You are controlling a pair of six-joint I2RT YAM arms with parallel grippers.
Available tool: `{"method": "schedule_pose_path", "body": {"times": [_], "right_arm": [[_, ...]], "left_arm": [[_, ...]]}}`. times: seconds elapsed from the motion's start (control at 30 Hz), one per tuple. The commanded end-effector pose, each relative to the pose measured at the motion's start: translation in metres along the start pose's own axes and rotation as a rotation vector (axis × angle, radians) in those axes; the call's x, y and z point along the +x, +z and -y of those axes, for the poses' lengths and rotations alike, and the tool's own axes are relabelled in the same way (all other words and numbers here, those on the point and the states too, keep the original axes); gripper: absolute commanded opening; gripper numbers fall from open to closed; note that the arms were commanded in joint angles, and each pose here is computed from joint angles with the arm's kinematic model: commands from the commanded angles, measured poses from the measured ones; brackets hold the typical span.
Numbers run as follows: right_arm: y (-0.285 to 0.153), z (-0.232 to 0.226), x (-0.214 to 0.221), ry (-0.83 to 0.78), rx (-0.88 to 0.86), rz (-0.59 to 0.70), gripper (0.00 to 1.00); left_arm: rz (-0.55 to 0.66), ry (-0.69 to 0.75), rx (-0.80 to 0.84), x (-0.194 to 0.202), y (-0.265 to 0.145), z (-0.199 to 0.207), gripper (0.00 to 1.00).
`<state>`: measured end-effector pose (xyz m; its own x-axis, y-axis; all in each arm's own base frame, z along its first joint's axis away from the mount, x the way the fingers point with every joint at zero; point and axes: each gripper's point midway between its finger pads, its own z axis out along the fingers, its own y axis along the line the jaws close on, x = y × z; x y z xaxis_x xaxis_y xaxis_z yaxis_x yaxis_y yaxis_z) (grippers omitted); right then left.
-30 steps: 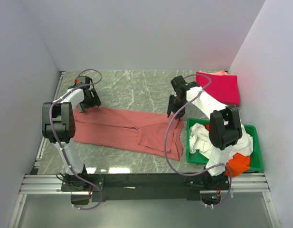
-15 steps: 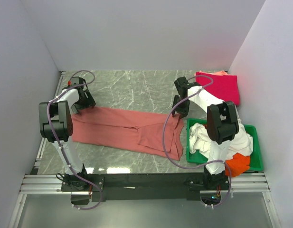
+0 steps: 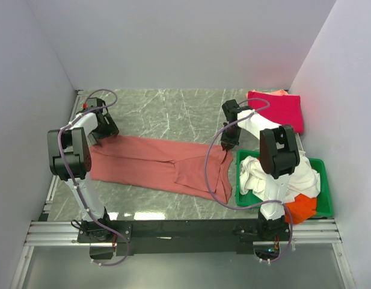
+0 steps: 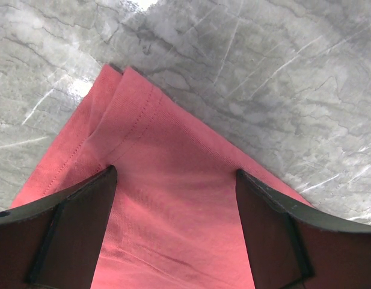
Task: Fold and stack the t-shirts
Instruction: Fold the tshirt
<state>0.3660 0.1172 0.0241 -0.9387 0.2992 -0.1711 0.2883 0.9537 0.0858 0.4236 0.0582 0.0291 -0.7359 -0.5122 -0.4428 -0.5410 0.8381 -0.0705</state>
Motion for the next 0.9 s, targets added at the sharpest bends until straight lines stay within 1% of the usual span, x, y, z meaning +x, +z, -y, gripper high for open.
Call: {"method": "schedule_pose_path", "body": {"times": [0.0, 0.03, 0.1, 0.23, 0.43, 0.47, 0.53, 0.57, 0.67, 0.77, 0.8, 0.87], "right_arm": [[0.001, 0.005, -0.007, 0.011, 0.013, 0.021, 0.1], [0.002, 0.006, -0.006, 0.013, 0.02, 0.021, 0.05], [0.001, 0.011, -0.004, 0.016, 0.039, 0.018, 0.0], [0.003, 0.018, -0.002, 0.016, 0.078, 0.012, 0.0], [0.003, 0.025, -0.004, 0.022, 0.126, 0.011, 0.0], [0.002, 0.024, -0.005, 0.021, 0.124, 0.01, 0.07], [-0.001, 0.023, -0.009, 0.018, 0.123, 0.018, 0.16], [-0.001, 0.023, -0.01, 0.013, 0.129, 0.018, 0.28], [-0.011, 0.024, -0.016, 0.002, 0.136, 0.04, 0.41], [-0.024, 0.018, -0.025, -0.013, 0.106, 0.072, 0.45], [-0.029, 0.016, -0.026, -0.015, 0.098, 0.079, 0.45], [-0.043, 0.012, -0.033, -0.013, 0.076, 0.116, 0.47]], "left_arm": [[0.018, -0.018, 0.002, -0.009, 0.003, -0.003, 0.86], [0.015, -0.02, -0.003, -0.008, 0.005, -0.004, 0.86], [0.014, -0.03, -0.008, -0.009, 0.006, -0.008, 0.86], [0.006, -0.047, -0.019, -0.007, 0.011, -0.014, 0.86], [0.028, -0.044, -0.035, -0.011, 0.006, -0.018, 0.86], [0.031, -0.045, -0.035, -0.012, 0.005, -0.019, 0.86], [0.045, -0.045, -0.028, -0.015, 0.001, -0.017, 0.86], [0.046, -0.044, -0.03, -0.015, 0.0, -0.017, 0.86], [0.071, -0.046, -0.03, -0.024, -0.01, -0.017, 0.86], [0.105, -0.053, 0.002, -0.04, -0.031, -0.01, 0.87], [0.139, -0.062, 0.028, -0.052, -0.045, -0.005, 0.87], [0.171, -0.065, 0.053, -0.062, -0.06, 0.001, 0.87]]}}
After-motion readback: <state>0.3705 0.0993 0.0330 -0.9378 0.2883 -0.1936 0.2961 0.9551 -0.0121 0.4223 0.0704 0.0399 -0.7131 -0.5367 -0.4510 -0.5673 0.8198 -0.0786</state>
